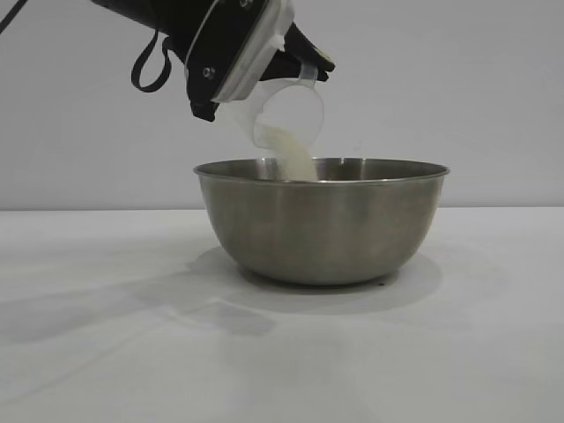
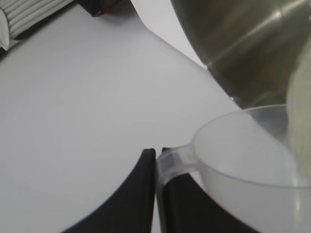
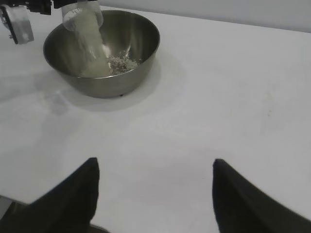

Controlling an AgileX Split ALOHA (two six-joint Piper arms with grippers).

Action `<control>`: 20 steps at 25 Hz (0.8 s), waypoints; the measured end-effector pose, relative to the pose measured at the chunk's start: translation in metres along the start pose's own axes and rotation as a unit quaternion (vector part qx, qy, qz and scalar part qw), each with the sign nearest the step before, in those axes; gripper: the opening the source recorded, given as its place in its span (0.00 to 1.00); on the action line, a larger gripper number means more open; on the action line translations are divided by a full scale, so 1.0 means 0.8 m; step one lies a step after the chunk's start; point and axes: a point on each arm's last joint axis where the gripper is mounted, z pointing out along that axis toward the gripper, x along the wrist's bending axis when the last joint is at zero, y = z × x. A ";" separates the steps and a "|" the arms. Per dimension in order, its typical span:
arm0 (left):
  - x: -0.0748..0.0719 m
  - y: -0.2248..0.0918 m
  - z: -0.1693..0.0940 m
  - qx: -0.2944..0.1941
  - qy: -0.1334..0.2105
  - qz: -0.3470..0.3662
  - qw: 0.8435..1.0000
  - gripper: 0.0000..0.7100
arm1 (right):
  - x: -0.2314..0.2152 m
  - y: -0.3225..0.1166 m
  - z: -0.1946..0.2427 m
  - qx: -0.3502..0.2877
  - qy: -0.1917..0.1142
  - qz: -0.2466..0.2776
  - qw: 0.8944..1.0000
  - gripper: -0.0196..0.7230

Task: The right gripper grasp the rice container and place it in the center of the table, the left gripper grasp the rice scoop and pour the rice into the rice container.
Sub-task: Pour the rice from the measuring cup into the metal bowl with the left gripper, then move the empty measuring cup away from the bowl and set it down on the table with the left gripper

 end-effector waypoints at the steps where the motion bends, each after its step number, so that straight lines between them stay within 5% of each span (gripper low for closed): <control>1: 0.001 0.001 0.000 -0.001 0.001 0.002 1.000 0.00 | 0.000 0.000 0.000 0.000 0.000 0.000 1.000 0.59; 11: 0.006 0.003 0.003 0.007 0.004 0.004 1.000 0.00 | 0.000 0.000 0.000 0.000 -0.001 0.000 1.000 0.59; 14: 0.005 -0.006 0.003 0.047 0.007 -0.099 0.994 0.00 | 0.000 0.000 0.000 0.000 -0.001 0.000 1.000 0.59; 17: 0.006 -0.025 0.000 0.125 0.047 -0.290 0.948 0.00 | 0.000 0.000 0.000 0.000 -0.001 0.000 1.000 0.59; 18: 0.006 -0.034 -0.003 0.158 0.072 -0.356 0.918 0.00 | 0.000 0.000 0.000 0.000 -0.001 0.000 1.000 0.59; 20: 0.001 -0.050 -0.011 0.222 0.119 -0.494 0.832 0.00 | 0.000 0.000 0.000 0.000 -0.001 0.000 1.000 0.59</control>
